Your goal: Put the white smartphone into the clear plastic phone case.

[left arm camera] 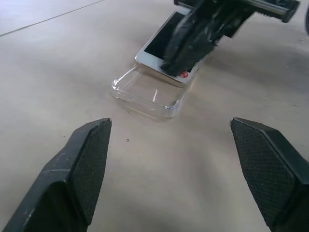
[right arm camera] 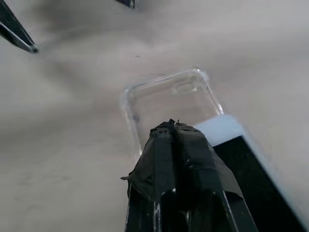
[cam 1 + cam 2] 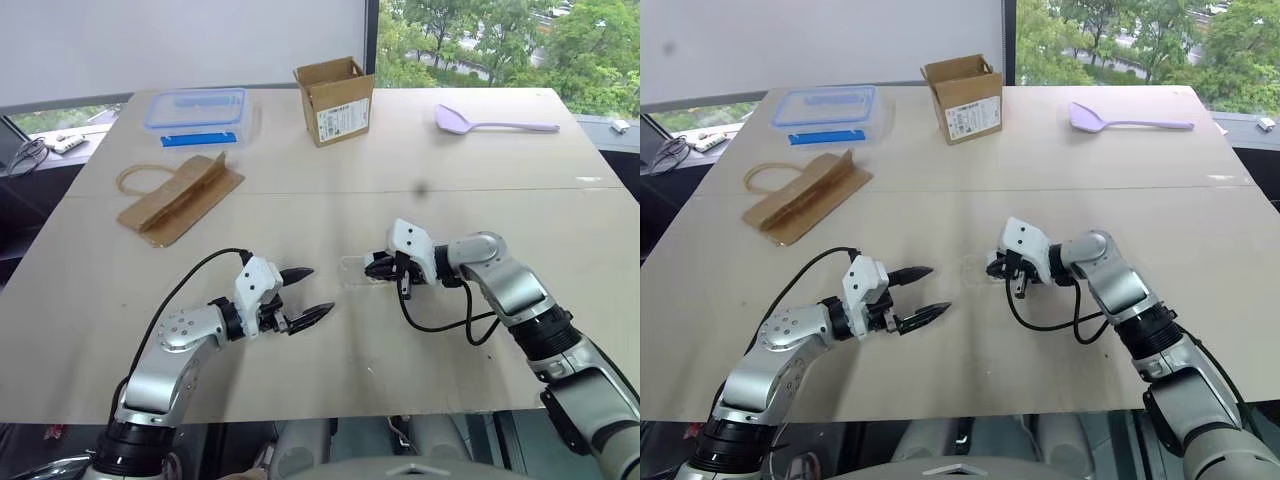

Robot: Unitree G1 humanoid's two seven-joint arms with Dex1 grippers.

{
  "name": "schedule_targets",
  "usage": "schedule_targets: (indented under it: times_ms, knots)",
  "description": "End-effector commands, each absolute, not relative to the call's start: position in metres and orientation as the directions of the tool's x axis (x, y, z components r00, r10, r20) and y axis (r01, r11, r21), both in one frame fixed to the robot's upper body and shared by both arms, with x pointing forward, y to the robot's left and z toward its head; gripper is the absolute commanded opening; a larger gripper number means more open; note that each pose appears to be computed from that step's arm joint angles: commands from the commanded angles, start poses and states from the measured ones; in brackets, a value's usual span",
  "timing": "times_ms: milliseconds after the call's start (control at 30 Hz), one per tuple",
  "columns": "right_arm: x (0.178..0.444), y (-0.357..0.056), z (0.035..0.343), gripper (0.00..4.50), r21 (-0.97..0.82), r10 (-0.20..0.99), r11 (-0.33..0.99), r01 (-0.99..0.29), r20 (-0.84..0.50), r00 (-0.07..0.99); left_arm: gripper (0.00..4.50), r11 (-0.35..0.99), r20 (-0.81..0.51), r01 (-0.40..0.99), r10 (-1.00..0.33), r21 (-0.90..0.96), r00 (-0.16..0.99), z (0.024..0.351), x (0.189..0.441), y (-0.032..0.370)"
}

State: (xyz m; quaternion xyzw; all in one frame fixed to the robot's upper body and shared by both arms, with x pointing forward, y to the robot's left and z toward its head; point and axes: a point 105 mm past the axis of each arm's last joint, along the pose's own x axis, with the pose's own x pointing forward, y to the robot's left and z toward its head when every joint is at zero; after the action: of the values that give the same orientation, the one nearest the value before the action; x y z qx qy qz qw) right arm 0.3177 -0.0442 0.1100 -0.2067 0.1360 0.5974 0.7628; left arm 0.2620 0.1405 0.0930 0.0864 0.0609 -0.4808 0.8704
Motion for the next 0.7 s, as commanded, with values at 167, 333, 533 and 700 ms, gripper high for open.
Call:
schedule_targets:
  times_ms: [167,333,533,700]
  knots:
    - [0.322,-0.039,0.158,0.05,-0.286,0.872,0.232,-0.93,-0.363,0.33,4.03,0.512,-0.163,0.852,-0.836,0.112,0.524,0.1,0.261,0.136]
    - [0.345,-0.043,0.16,0.05,-0.377,0.818,0.278,-0.883,-0.39,0.424,4.03,0.509,-0.161,0.854,-0.838,0.112,0.521,0.1,0.262,0.135]
    - [0.368,-0.049,0.139,0.05,-0.444,0.76,0.239,-0.864,-0.468,0.45,4.03,0.506,-0.16,0.854,-0.839,0.117,0.519,0.101,0.263,0.135]
    - [0.365,-0.054,0.126,0.05,-0.416,0.756,0.141,-0.898,-0.541,0.369,4.03,0.509,-0.158,0.852,-0.838,0.118,0.523,0.101,0.262,0.134]
